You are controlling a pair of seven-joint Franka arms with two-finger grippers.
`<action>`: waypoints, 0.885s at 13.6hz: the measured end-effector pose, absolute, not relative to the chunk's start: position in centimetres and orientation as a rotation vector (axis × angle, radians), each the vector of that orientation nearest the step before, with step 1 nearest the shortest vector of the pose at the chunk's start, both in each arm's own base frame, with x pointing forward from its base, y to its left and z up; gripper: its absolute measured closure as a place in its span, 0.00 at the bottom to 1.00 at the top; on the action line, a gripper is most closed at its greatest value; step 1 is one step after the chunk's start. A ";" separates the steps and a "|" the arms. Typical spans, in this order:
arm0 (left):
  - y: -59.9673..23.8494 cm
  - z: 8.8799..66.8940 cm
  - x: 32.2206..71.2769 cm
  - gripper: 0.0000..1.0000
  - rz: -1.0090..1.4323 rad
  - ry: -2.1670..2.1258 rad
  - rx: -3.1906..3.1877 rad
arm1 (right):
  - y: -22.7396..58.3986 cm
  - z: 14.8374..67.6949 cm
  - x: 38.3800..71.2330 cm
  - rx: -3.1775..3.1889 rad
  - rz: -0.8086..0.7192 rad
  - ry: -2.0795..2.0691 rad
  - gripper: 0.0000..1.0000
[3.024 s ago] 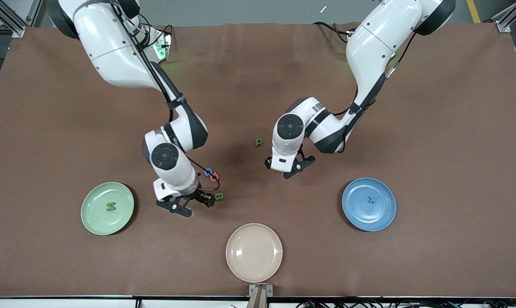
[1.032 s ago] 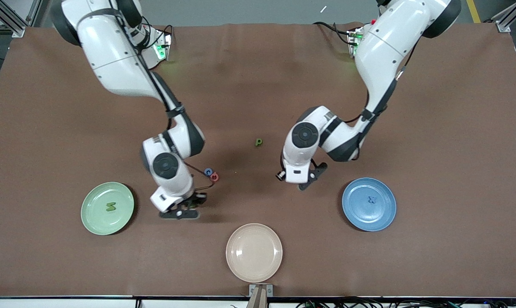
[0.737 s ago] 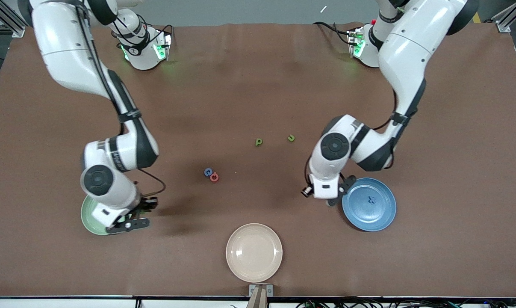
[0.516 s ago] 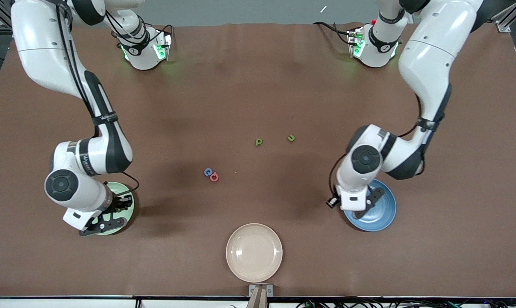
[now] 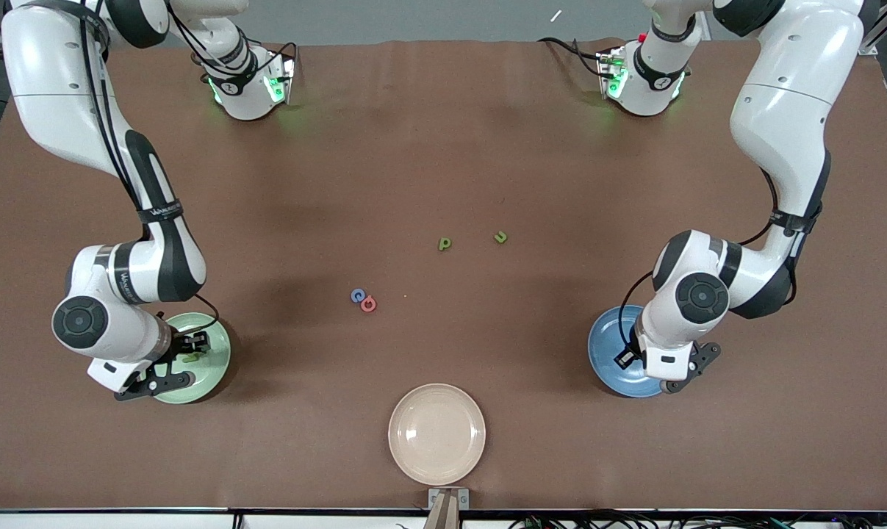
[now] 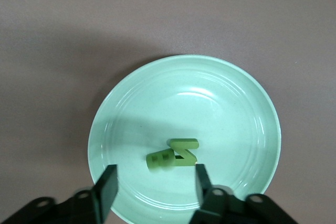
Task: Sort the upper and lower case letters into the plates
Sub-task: 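Drop the w on the blue plate while the right gripper drops the B, then move the left gripper to the green n while the right gripper reaches the G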
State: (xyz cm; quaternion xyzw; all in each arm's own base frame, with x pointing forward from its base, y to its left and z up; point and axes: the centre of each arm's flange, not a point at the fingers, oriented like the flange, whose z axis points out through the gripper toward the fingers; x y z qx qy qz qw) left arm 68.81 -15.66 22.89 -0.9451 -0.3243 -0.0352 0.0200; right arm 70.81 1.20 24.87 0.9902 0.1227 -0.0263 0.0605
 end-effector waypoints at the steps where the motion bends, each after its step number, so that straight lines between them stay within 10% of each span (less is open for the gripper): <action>1: -15.5 22.7 68.8 0.60 -0.104 -1.007 -2.930 | 1.5 24.9 70.8 2.999 -0.079 0.372 0.16; 12: -14.6 21.2 68.1 0.59 -0.059 -0.962 -2.927 | 24.0 22.0 65.0 3.171 -0.020 0.085 0.13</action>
